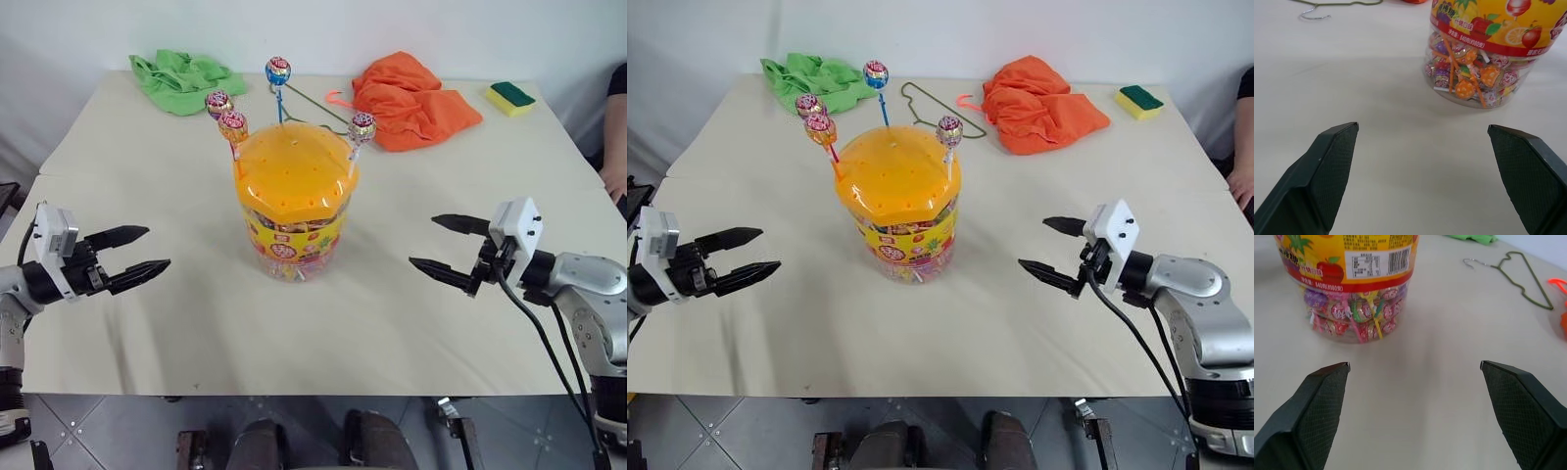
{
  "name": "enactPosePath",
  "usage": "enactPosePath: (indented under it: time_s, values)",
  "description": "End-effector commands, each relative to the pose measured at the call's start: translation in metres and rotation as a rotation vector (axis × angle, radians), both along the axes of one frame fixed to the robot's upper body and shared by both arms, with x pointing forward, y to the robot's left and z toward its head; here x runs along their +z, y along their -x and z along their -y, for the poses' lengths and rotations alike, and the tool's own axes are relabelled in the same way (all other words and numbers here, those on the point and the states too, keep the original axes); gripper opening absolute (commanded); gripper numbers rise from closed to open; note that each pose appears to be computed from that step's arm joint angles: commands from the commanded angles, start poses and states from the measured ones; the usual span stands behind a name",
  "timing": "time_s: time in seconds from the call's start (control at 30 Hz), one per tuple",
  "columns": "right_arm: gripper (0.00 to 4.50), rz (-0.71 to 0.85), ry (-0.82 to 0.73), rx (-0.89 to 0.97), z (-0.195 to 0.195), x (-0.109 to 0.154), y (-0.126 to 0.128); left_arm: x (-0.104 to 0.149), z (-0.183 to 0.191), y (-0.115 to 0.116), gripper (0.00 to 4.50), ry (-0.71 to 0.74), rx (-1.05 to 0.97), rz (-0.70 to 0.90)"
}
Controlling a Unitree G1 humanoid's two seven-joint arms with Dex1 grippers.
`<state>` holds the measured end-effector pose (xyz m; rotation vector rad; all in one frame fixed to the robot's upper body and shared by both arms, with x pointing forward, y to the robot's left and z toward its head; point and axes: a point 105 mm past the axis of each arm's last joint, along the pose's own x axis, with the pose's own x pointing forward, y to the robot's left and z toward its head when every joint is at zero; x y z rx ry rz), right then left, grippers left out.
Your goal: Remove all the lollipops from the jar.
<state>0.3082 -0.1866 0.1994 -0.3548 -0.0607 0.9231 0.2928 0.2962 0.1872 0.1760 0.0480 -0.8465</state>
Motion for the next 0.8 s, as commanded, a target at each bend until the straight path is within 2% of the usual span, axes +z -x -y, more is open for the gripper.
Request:
enactPosePath:
  time_s: [0.03,0.13,0.3,0.5,0.63,0.8]
  values:
    - [4.47,0.054,-0.001,0.002,0.0,0.009,-0.002,0.013,-0.005,0.004,4.5,-0.047,0.022,0.054]
    - [4.47,0.055,-0.002,0.001,0.0,0.008,-0.004,0.016,-0.006,0.001,4.5,-0.037,0.054,0.068]
    - [4.47,0.058,-0.008,0.01,-0.001,0.01,-0.009,0.026,0.003,0.011,4.5,-0.019,0.044,0.07]
    - [4.47,0.026,-0.09,0.119,-0.016,0.028,-0.004,0.05,0.024,0.03,4.5,-0.066,-0.02,0.111]
    - [4.47,0.033,-0.151,0.271,-0.041,0.046,0.013,0.068,0.055,0.054,4.5,-0.048,-0.169,0.21]
    - [4.47,0.044,-0.146,0.371,-0.05,0.057,0.03,0.082,0.073,0.063,4.5,-0.009,-0.221,0.275]
